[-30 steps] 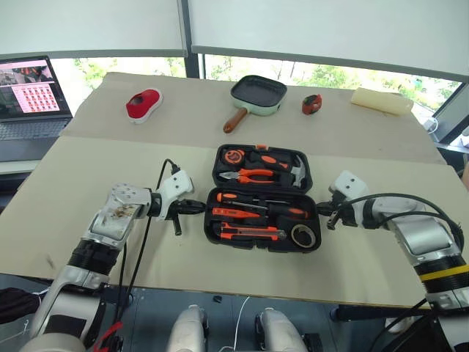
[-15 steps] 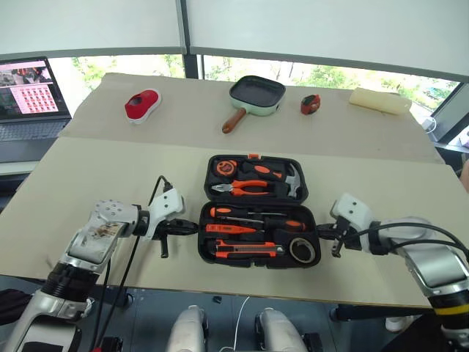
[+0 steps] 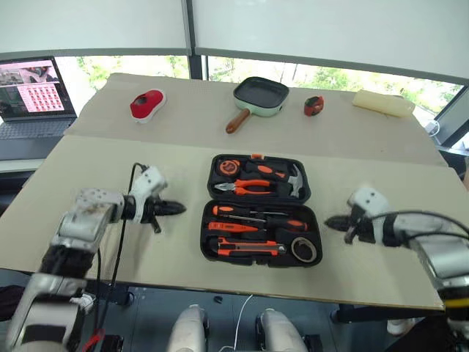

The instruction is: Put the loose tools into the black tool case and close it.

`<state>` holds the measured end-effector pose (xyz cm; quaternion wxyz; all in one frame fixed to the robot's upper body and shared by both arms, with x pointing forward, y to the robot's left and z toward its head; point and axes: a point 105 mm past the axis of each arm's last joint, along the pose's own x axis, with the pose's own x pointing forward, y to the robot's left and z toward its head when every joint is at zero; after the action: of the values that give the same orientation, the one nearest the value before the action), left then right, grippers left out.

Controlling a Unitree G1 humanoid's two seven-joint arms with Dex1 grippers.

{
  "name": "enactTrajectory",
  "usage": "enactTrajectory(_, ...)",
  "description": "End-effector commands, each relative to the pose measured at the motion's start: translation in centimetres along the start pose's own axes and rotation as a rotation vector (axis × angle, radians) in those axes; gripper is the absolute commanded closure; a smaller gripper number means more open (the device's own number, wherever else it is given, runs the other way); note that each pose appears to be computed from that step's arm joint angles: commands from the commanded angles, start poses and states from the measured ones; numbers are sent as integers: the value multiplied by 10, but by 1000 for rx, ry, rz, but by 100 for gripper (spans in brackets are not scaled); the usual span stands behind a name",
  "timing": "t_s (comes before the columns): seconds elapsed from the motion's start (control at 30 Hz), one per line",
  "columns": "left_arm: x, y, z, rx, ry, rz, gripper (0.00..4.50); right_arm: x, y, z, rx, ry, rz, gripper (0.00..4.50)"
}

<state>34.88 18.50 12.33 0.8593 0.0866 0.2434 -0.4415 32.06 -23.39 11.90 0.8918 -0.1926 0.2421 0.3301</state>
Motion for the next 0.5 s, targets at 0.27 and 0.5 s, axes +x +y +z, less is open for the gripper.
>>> enactTrajectory(0.27,36,9,67,-485,-99,72,22,34,-27,70,385,-138,-29,31)
enactTrajectory(0.5,51,14,54,-503,-46,155,22,50,-33,73,498,-108,-63,31)
